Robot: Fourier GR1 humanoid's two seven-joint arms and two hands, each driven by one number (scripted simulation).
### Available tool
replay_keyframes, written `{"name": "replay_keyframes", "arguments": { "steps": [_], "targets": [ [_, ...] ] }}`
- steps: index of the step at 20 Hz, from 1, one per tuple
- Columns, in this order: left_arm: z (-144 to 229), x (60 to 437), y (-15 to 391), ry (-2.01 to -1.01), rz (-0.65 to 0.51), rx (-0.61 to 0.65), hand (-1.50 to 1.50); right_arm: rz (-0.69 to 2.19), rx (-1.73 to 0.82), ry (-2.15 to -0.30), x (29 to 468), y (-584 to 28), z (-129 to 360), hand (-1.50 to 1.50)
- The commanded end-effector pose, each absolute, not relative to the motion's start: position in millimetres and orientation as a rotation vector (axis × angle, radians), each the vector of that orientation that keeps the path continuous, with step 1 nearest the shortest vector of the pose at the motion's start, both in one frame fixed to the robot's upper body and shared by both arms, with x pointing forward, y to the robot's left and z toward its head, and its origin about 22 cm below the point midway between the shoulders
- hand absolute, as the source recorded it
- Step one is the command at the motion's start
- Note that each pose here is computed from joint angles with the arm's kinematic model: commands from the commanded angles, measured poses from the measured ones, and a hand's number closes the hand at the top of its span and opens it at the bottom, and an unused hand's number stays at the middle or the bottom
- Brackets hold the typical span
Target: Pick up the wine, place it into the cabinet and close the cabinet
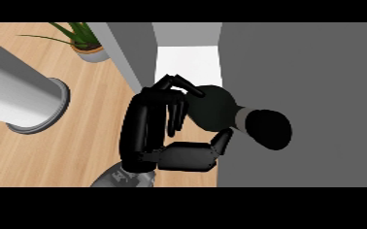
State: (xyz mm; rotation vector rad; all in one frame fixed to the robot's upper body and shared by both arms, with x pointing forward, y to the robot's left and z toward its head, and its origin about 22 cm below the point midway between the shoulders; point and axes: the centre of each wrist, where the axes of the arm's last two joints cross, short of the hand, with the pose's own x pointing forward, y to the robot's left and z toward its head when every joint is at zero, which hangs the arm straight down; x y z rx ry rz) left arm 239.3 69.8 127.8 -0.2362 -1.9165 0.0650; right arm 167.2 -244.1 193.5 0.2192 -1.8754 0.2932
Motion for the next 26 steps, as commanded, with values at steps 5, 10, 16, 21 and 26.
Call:
{"name": "replay_keyframes", "arguments": {
  "steps": [5,10,16,21,26],
  "targets": [
    [136.0,261.8,41.7,-1.925,0.068,-0.157,1.50,0.304,0.287,-1.924,131.9,-243.9,204.8,-1.50],
    [111.7,267.5,49.8,-1.949,0.073,-0.111,1.50,0.346,0.275,-1.921,135.6,-245.6,213.6,-1.50],
    [111.1,287.3,39.3,-1.911,0.100,-0.107,1.50,0.320,0.271,-1.918,139.8,-232.5,220.5,-1.50],
    [113.5,289.6,45.6,-1.890,0.185,-0.148,1.50,0.318,0.269,-1.925,131.6,-244.1,209.4,-1.50],
    [84.2,297.2,52.0,-1.897,0.153,-0.076,1.50,0.310,0.280,-1.926,134.8,-243.6,213.2,-1.50]
  ]
}}
